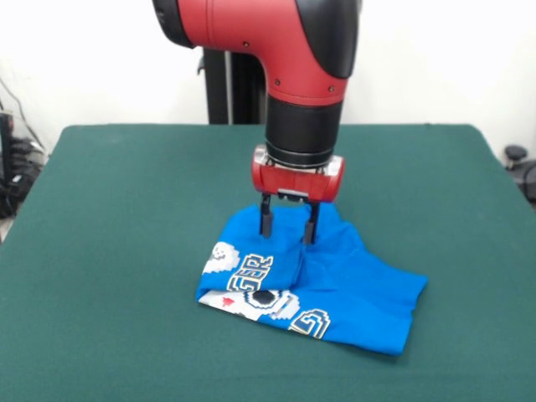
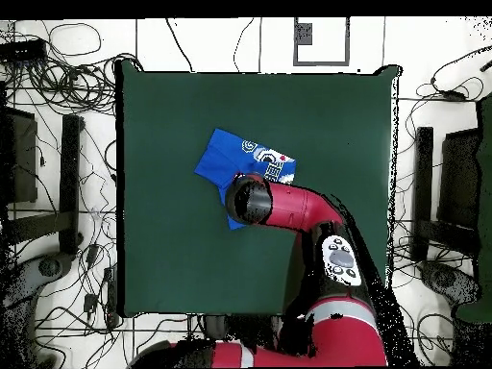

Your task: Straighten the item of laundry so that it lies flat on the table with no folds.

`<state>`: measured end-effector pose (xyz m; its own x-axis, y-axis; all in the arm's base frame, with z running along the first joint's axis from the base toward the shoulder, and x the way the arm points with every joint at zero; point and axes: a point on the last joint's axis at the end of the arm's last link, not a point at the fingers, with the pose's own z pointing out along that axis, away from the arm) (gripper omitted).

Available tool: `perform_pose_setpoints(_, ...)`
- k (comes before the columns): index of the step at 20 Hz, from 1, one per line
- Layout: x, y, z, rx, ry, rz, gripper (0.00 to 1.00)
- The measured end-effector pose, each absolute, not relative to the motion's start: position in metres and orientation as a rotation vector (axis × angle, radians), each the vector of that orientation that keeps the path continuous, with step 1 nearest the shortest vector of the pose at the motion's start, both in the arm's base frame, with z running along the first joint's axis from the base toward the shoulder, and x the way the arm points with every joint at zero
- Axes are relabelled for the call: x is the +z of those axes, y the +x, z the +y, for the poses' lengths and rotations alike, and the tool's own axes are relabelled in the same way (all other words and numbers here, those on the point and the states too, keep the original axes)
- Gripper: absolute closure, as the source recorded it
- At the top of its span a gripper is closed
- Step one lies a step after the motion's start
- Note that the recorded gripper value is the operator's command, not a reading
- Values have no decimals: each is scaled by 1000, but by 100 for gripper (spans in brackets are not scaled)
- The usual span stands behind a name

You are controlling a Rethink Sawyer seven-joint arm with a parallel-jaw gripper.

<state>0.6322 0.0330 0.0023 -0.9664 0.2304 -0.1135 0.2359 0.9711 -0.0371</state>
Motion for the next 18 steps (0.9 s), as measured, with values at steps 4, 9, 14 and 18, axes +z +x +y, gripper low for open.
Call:
perform_pose_setpoints(4, 2, 631, 33, -76, 359, 3021, 0)
perform_pose_setpoints(9, 2, 631, 33, -76, 359, 3023, 0)
perform_pose_setpoints(14, 2, 630, 35, -76, 355, 3023, 0)
perform_pose_setpoints(18, 2, 630, 36, -76, 353, 3023, 0)
